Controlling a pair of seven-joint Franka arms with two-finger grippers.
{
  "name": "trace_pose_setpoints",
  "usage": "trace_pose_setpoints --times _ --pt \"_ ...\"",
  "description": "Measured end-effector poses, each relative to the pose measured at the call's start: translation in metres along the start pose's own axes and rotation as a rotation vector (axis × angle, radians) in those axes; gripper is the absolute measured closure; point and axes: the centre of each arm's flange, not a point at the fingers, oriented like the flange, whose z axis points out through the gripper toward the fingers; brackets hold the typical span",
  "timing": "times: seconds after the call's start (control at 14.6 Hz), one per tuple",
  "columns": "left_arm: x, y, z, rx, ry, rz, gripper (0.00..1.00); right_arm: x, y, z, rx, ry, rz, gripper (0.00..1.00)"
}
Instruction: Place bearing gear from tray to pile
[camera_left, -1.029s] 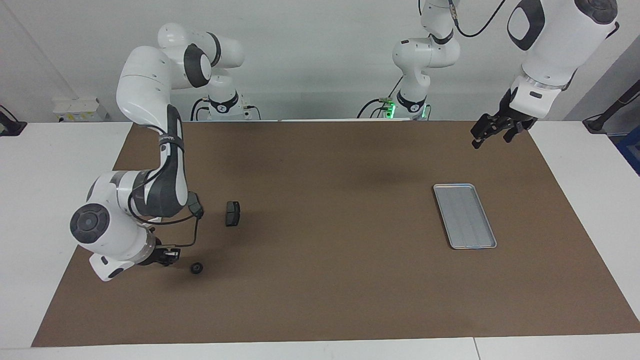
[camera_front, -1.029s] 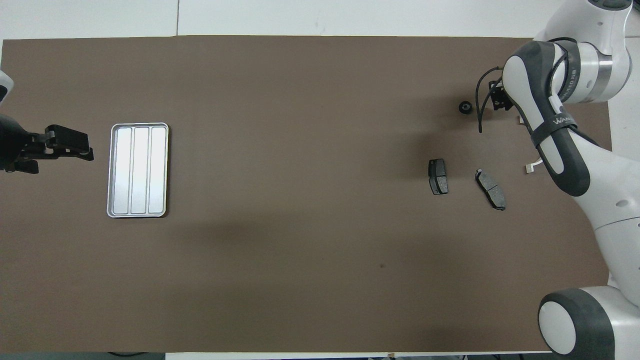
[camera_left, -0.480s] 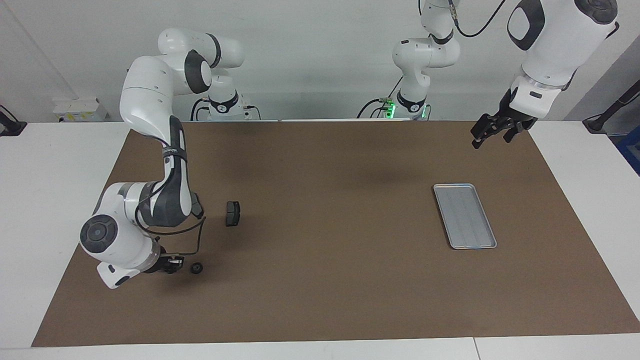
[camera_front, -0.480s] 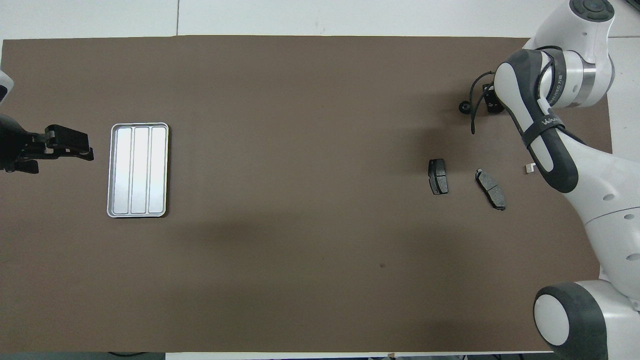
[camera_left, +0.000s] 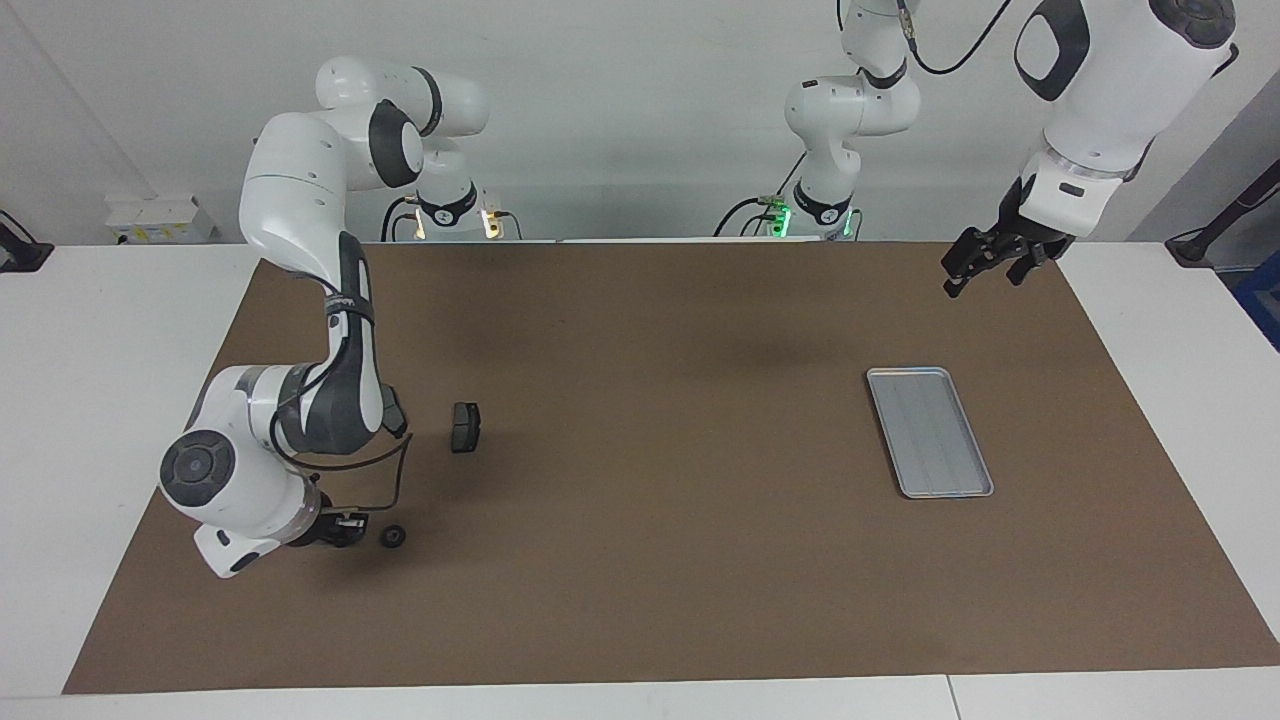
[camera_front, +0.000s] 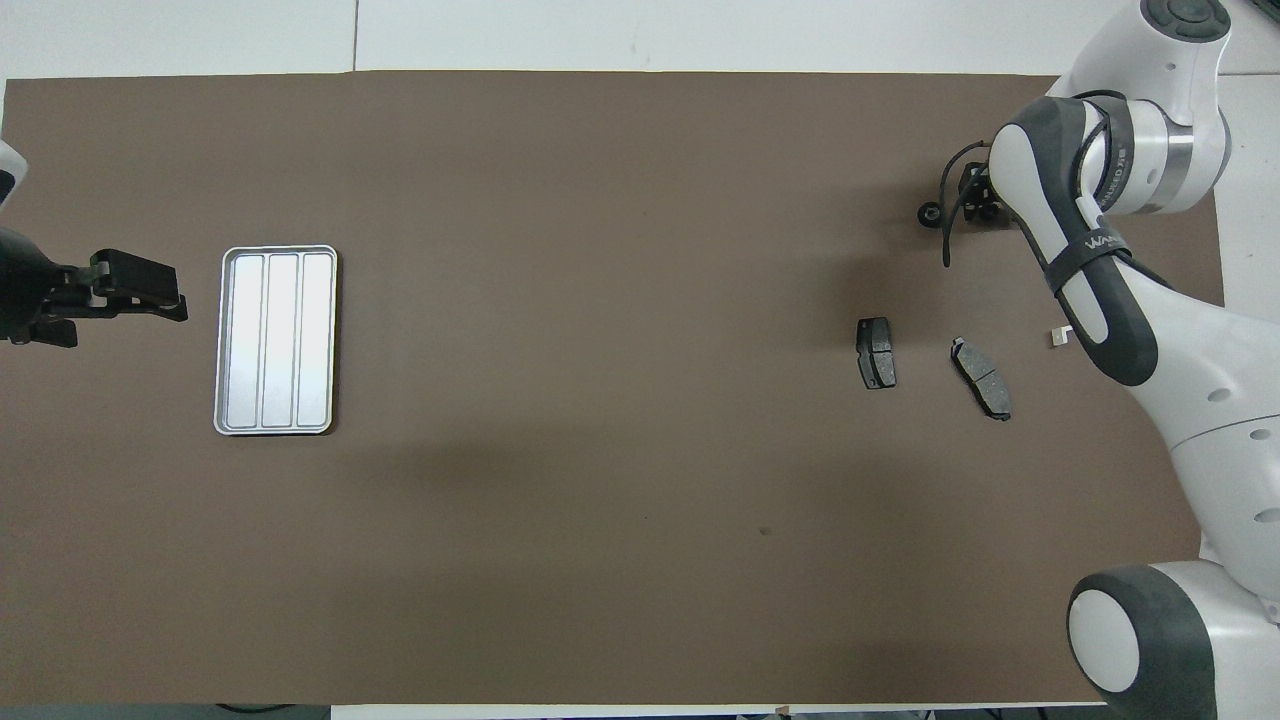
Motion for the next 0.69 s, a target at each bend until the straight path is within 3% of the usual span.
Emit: trace_pose_setpoints --times 0.21,0.69 --pt "0.0 0.0 0.0 0.0 0.0 0.0 0.0 -0.016 -0.001 -0.056 -0.006 0.003 -0.001 0.0" --pt "0.0 0.0 0.0 0.0 0.0 0.0 0.0 -0.104 -0.033 -0.235 0.014 0.14 -0.038 0.0"
